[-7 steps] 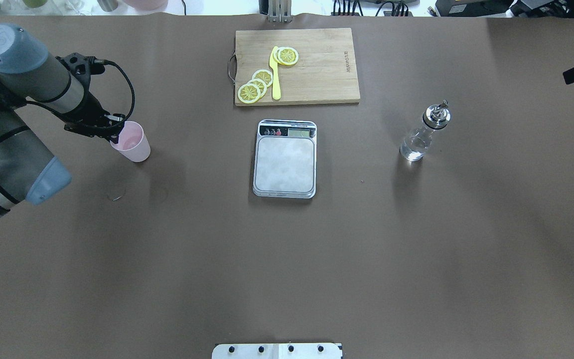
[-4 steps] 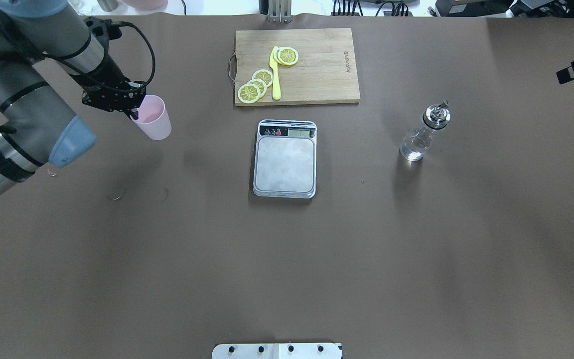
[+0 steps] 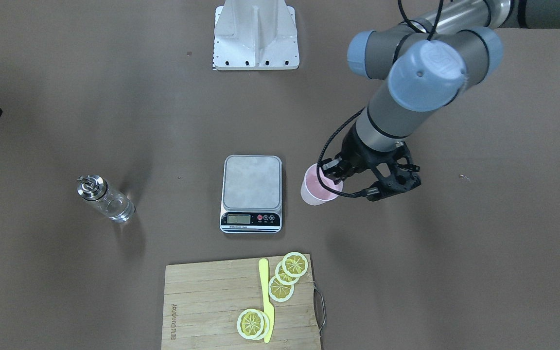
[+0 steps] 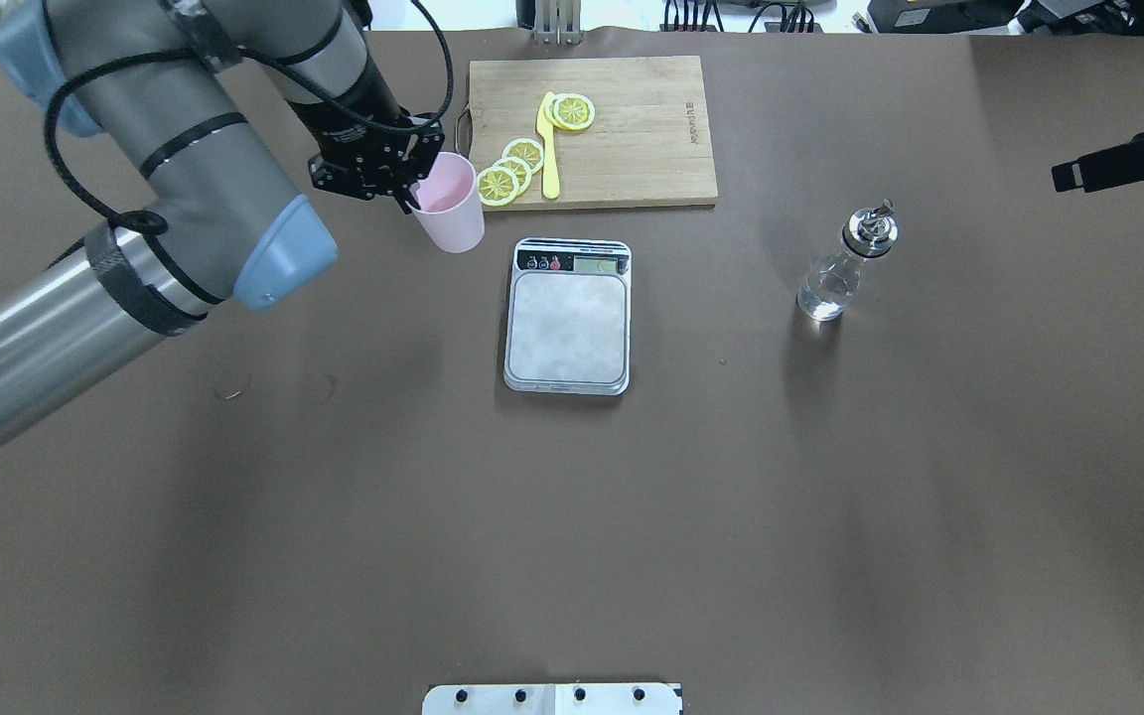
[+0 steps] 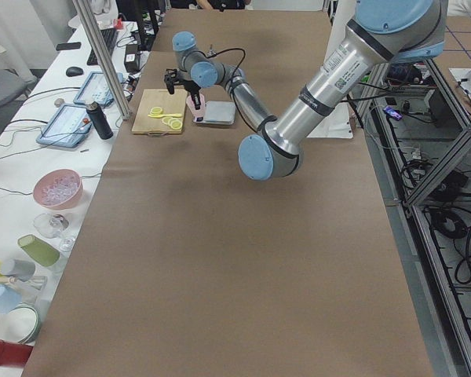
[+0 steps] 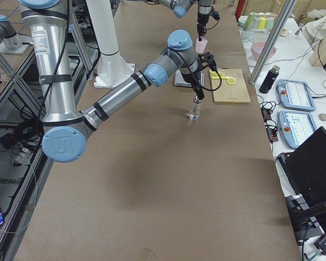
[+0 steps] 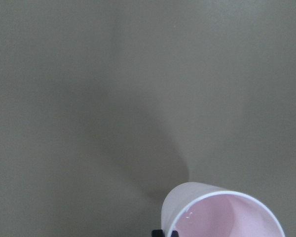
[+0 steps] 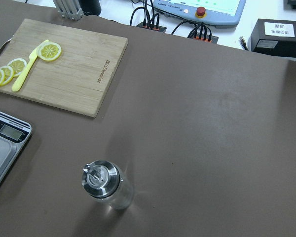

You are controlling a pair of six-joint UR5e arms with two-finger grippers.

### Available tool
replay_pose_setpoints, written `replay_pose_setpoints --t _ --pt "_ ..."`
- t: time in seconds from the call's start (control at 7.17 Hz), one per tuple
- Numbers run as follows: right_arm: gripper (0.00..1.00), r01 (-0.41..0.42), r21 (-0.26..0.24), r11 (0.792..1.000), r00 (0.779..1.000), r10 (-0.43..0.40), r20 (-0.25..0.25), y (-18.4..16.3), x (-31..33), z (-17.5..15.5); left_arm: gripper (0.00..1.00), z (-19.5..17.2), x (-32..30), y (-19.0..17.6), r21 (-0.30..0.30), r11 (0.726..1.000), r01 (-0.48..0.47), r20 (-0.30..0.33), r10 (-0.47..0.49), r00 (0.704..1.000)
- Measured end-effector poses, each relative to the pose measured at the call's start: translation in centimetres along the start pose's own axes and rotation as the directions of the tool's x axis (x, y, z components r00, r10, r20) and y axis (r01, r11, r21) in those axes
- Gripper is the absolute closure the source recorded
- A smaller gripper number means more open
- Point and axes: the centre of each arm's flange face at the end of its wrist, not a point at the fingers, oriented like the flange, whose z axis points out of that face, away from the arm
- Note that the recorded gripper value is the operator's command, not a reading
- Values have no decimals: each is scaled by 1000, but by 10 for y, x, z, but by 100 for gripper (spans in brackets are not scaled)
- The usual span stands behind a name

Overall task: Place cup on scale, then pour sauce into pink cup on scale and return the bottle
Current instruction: 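Carry the pink cup with the left gripper onto the scale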

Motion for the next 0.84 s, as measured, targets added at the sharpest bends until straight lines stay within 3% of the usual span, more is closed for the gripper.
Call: replay_pose_setpoints --t 0.28,0.84 --pt "0 -7 42 999 1000 6 26 21 -12 9 100 23 52 38 -4 999 41 5 -41 999" --pt "0 -14 59 998 999 12 42 27 -36 15 100 90 90 90 29 999 27 50 -29 998"
